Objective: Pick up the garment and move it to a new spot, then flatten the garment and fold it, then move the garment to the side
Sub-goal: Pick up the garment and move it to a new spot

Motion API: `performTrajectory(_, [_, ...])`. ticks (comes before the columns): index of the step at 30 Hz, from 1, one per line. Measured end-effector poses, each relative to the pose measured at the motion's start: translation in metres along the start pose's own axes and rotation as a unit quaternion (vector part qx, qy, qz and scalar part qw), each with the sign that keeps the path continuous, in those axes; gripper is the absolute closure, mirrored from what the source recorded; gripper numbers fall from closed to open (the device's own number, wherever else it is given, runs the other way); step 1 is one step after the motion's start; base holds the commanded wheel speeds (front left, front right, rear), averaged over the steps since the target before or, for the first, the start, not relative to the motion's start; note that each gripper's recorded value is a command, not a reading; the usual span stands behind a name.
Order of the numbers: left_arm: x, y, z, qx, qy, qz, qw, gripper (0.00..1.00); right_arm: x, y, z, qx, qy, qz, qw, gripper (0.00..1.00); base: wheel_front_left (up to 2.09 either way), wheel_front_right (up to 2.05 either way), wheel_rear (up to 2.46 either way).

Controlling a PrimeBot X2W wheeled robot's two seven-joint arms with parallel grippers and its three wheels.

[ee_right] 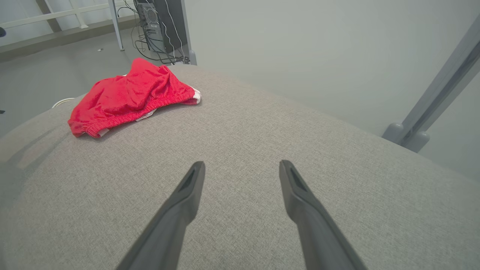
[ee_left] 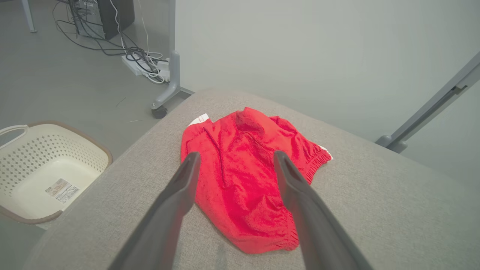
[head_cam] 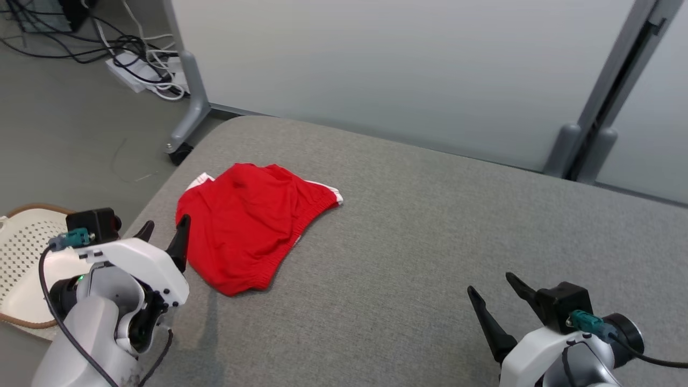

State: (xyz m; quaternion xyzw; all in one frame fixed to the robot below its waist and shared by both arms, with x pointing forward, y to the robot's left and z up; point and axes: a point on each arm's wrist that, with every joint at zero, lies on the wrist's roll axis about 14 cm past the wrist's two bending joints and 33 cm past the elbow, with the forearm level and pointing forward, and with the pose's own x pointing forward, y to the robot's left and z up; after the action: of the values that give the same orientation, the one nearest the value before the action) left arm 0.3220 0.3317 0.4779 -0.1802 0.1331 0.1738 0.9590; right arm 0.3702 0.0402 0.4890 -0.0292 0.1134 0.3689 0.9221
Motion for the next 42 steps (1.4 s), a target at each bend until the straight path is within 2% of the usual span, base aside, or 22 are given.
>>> performTrajectory(5, [0.038,-0.013,-0.016,0.003,0.063,-0.007,0.998,0.00,0.004,-0.016,0.002,0.005,-0.001,-0.006,1.000,0.00,0.00,0.00,0.00])
performTrajectory(9, [0.072,-0.028,-0.044,0.001,0.131,-0.007,0.991,0.00,0.001,-0.035,-0.015,0.021,0.021,-0.022,0.999,0.00,0.00,0.00,0.00])
performTrajectory(15, [0.106,-0.035,-0.088,-0.002,0.208,0.022,0.978,0.00,-0.018,-0.073,-0.042,0.050,0.047,-0.078,0.995,0.00,0.00,0.00,0.00])
performTrajectory(19, [0.119,-0.032,-0.115,0.008,0.254,0.063,0.965,0.00,-0.029,-0.089,-0.057,0.064,0.063,-0.107,0.990,0.00,0.00,0.00,0.00])
performTrajectory(23, [0.131,-0.036,-0.118,0.012,0.264,0.082,0.961,0.00,-0.036,-0.098,-0.063,0.073,0.068,-0.124,0.987,0.00,0.00,0.00,0.00])
performTrajectory(24, [0.132,-0.038,-0.118,0.010,0.265,0.082,0.961,0.57,-0.036,-0.098,-0.062,0.075,0.066,-0.125,0.987,0.00,0.00,0.00,0.00])
performTrajectory(25, [0.132,-0.040,-0.117,0.011,0.267,0.079,0.960,0.91,-0.035,-0.098,-0.060,0.076,0.062,-0.125,0.987,0.00,0.00,0.00,0.00])
performTrajectory(26, [0.131,-0.041,-0.116,0.012,0.265,0.076,0.961,1.00,-0.034,-0.097,-0.057,0.075,0.056,-0.125,0.988,0.00,0.00,0.00,0.00])
performTrajectory(30, [0.128,-0.042,-0.098,0.016,0.245,0.059,0.968,1.00,-0.033,-0.090,-0.049,0.082,0.039,-0.121,0.988,0.00,0.00,0.00,0.00])
performTrajectory(36, [0.134,-0.059,0.002,0.043,0.087,0.006,0.995,1.00,-0.040,-0.080,-0.034,0.086,0.004,-0.126,0.988,0.00,0.00,0.00,0.00])
performTrajectory(39, [0.124,-0.082,0.052,0.049,0.012,-0.033,0.998,1.00,-0.051,-0.079,-0.026,0.087,-0.015,-0.139,0.986,0.00,0.00,0.00,0.00])
performTrajectory(42, [0.105,-0.110,0.088,0.058,-0.041,-0.082,0.994,1.00,-0.065,-0.076,-0.020,0.086,-0.029,-0.153,0.984,0.00,0.00,0.00,0.00])
